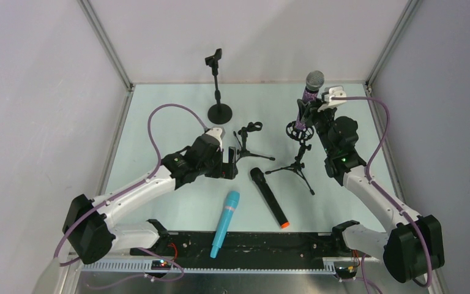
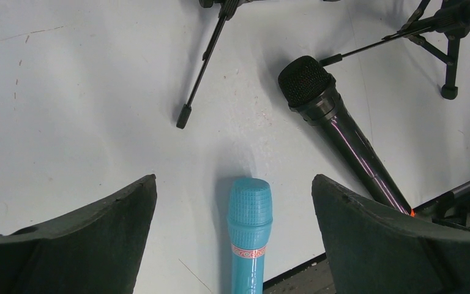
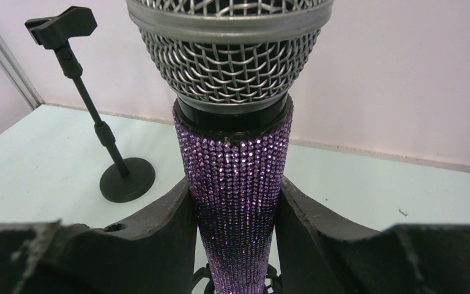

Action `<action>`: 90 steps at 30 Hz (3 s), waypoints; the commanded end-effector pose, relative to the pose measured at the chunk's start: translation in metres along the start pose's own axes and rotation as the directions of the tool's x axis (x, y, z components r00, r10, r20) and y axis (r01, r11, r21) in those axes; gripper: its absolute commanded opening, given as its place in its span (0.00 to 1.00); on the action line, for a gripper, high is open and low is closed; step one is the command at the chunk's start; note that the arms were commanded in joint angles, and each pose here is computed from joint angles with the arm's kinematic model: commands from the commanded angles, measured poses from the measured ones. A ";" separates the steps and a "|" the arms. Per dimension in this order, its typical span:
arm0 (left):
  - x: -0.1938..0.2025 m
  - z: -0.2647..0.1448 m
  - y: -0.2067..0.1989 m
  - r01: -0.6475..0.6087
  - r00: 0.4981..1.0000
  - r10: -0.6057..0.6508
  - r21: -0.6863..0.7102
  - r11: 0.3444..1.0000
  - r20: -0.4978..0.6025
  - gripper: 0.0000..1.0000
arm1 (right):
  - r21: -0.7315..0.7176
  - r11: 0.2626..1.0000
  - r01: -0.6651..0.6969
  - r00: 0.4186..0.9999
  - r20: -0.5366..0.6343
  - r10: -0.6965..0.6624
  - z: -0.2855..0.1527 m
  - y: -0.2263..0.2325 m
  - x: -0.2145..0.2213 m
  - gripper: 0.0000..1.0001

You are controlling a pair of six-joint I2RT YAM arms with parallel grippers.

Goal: Attach the microphones to the stand

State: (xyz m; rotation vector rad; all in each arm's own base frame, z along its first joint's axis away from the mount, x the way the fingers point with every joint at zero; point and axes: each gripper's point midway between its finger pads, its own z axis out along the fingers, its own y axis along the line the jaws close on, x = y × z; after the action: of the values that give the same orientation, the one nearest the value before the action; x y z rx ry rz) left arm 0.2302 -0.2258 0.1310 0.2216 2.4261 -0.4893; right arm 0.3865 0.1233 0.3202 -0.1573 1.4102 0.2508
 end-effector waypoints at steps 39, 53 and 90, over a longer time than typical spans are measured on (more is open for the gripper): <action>-0.003 0.006 -0.010 -0.002 1.000 0.003 0.021 1.000 -0.018 1.00 | 0.009 0.998 -0.054 0.990 -0.133 0.055 -0.010 0.000 0.030 0.00; -0.003 0.004 -0.013 0.003 1.000 -0.002 0.036 0.999 -0.018 1.00 | -0.039 0.998 -0.057 0.979 -0.198 0.048 -0.031 0.009 0.016 0.00; 0.003 0.007 -0.011 0.004 1.000 -0.003 0.022 1.000 -0.031 1.00 | -0.131 0.991 0.014 0.974 -0.221 -0.043 -0.028 0.023 -0.035 0.00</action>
State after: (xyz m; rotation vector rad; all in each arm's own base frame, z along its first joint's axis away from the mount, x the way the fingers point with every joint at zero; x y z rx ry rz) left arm 0.2252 -0.2317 0.1184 0.2431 2.4755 -0.4974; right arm 0.3470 0.1316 0.3124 -0.2989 1.7065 0.3080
